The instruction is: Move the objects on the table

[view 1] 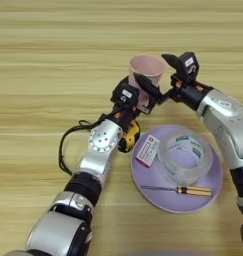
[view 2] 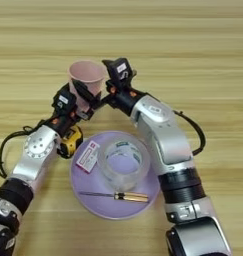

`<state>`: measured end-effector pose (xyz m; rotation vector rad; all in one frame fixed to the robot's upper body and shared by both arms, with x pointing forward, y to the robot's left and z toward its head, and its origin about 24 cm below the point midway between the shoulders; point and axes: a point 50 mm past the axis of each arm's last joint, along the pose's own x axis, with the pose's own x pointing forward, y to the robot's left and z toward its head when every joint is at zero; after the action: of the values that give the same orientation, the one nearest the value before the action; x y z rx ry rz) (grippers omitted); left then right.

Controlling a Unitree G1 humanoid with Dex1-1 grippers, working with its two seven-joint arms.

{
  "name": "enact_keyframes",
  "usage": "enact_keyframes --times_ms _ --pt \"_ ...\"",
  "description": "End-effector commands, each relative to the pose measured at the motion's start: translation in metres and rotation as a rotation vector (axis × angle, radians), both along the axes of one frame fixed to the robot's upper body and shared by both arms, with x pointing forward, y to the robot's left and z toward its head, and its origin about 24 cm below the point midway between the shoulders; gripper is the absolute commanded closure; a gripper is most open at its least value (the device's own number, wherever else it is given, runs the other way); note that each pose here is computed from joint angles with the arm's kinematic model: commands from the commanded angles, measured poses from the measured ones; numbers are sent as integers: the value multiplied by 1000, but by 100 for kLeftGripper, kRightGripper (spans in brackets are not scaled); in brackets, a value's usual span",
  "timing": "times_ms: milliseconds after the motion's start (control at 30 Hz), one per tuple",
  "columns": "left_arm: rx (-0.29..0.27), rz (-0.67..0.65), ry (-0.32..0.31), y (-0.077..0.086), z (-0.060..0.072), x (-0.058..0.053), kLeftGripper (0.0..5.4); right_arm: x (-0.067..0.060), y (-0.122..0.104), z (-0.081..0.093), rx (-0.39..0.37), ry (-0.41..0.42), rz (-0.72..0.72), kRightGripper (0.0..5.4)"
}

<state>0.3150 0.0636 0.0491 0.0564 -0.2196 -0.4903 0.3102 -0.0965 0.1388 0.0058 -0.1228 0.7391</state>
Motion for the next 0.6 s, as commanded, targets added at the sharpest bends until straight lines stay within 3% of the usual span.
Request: enact_keyframes --times_ms 33,467,600 --pt "9 45 -5 8 3 6 138 -3 -8 0 11 -12 -22 0" --pt "8 69 0 13 2 9 139 -8 -7 2 21 -31 -8 0" --pt "11 140 11 24 2 14 139 -8 -6 2 22 -31 -11 0"
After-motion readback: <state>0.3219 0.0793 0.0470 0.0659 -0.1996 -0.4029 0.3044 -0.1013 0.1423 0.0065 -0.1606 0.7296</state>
